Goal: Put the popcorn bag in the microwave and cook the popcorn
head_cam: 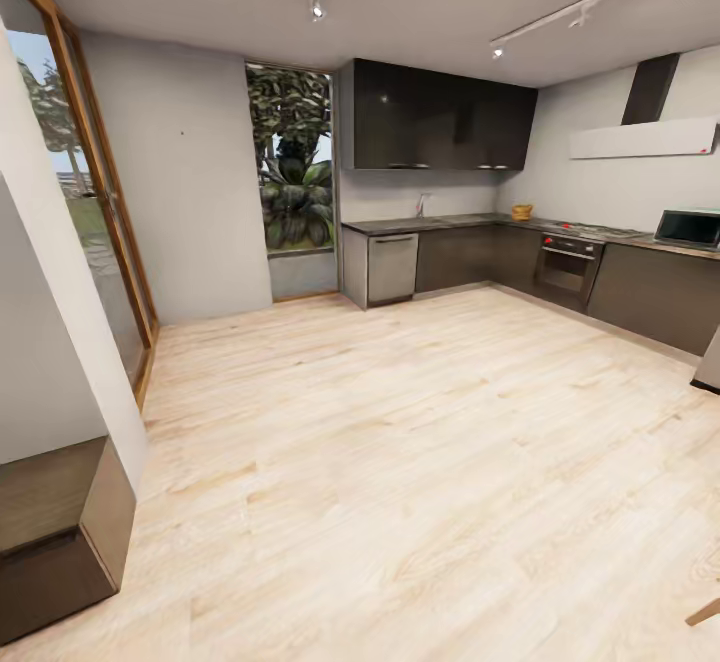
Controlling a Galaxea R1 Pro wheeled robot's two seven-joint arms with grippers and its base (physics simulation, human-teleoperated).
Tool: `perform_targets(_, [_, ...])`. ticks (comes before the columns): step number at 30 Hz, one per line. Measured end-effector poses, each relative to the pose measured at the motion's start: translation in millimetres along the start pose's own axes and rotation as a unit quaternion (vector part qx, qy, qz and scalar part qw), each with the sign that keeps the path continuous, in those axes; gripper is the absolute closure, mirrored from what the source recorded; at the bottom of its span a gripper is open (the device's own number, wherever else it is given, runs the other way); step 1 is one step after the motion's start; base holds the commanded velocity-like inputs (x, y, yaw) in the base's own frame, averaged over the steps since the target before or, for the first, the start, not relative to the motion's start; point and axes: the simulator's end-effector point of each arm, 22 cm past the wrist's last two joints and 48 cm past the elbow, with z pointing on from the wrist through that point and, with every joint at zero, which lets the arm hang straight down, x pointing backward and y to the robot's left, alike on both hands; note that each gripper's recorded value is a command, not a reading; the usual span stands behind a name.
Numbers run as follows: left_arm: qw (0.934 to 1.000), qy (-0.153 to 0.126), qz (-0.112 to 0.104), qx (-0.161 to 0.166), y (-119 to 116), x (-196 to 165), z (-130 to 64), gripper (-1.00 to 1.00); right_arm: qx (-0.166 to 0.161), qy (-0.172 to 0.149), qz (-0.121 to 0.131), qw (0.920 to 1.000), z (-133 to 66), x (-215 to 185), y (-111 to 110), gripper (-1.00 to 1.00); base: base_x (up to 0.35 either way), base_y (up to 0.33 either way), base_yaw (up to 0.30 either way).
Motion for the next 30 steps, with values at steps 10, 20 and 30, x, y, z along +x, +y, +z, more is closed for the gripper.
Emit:
perform_targets(10, [0.9999,-0.015,-0.008,0.001,-1.3,-11.5,-0.2,-1.0,0.0,-0.002,-0.007,1.0,0.0,-1.4,1.1,-1.0,0.026,0.0,0.0])
perform_targets(20, [0.9999,-0.015,-0.008,0.001,-1.3,-11.4,-0.3,-1.0,0.0,-0.003,-0.006,1.0,-0.1,-1.6,0.9,-1.0,0.306,0.0,0.0])
perform_targets(30, [0.9999,-0.014,-0.008,0.001,-1.1,-11.0,-0.2,-1.0,0.0,-0.004,-0.004,1.0,-0.1,-1.8,0.9,-1.0,0.322,0.0,-0.001])
